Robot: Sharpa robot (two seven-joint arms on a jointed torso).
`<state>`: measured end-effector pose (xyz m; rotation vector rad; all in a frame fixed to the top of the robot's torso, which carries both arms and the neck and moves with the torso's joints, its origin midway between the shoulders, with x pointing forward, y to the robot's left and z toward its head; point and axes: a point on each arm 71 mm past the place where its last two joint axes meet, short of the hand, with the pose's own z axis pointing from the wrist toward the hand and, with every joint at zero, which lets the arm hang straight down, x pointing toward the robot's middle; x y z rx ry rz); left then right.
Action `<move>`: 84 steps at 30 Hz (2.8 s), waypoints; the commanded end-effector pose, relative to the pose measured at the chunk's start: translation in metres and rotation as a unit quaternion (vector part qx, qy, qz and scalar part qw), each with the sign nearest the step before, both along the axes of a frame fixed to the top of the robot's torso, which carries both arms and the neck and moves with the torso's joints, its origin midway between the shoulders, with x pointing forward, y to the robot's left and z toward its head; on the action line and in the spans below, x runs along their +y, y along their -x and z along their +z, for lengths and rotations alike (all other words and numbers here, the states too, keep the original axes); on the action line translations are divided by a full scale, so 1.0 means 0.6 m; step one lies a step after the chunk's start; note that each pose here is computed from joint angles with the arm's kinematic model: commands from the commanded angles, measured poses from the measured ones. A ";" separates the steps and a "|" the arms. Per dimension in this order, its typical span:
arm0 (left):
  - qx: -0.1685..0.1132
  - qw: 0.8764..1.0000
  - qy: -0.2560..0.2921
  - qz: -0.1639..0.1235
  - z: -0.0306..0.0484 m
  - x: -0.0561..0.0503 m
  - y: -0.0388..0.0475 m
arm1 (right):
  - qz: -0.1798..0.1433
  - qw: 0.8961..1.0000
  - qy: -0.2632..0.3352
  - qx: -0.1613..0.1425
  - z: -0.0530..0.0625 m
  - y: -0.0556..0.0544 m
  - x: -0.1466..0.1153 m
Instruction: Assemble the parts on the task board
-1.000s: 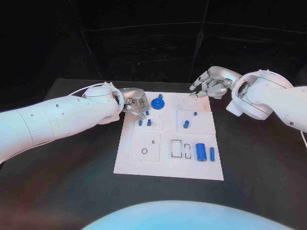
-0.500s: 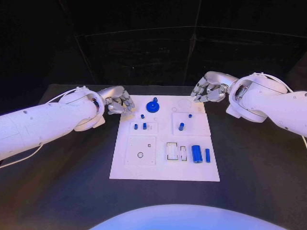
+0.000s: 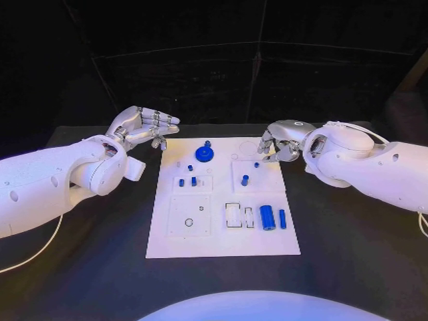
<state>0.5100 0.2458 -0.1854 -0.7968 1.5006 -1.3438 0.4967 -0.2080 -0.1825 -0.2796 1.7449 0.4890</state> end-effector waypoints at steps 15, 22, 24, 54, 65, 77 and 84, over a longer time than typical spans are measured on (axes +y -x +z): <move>0.016 0.988 0.153 0.012 0.013 -0.021 0.015 | 0.024 0.999 0.031 -0.002 -0.031 0.003 0.027; 0.019 0.987 0.157 0.009 0.012 -0.023 0.017 | 0.022 0.999 0.039 0.011 -0.043 0.000 0.027; 0.020 0.987 0.157 0.009 0.012 -0.023 0.017 | 0.022 0.999 0.040 0.014 -0.046 0.000 0.028; 0.025 0.987 0.158 0.005 0.011 -0.022 0.018 | 0.010 0.998 0.059 0.014 -0.065 -0.005 0.041; 0.022 0.987 0.156 0.012 0.011 -0.016 0.016 | 0.001 0.999 0.049 -0.021 -0.053 0.000 0.044; 0.022 0.987 0.159 0.019 0.010 -0.011 0.012 | 0.005 0.999 0.027 -0.045 -0.031 0.029 0.041; 0.022 0.987 0.160 0.020 0.010 -0.010 0.011 | 0.014 0.998 0.009 -0.058 -0.012 0.051 0.048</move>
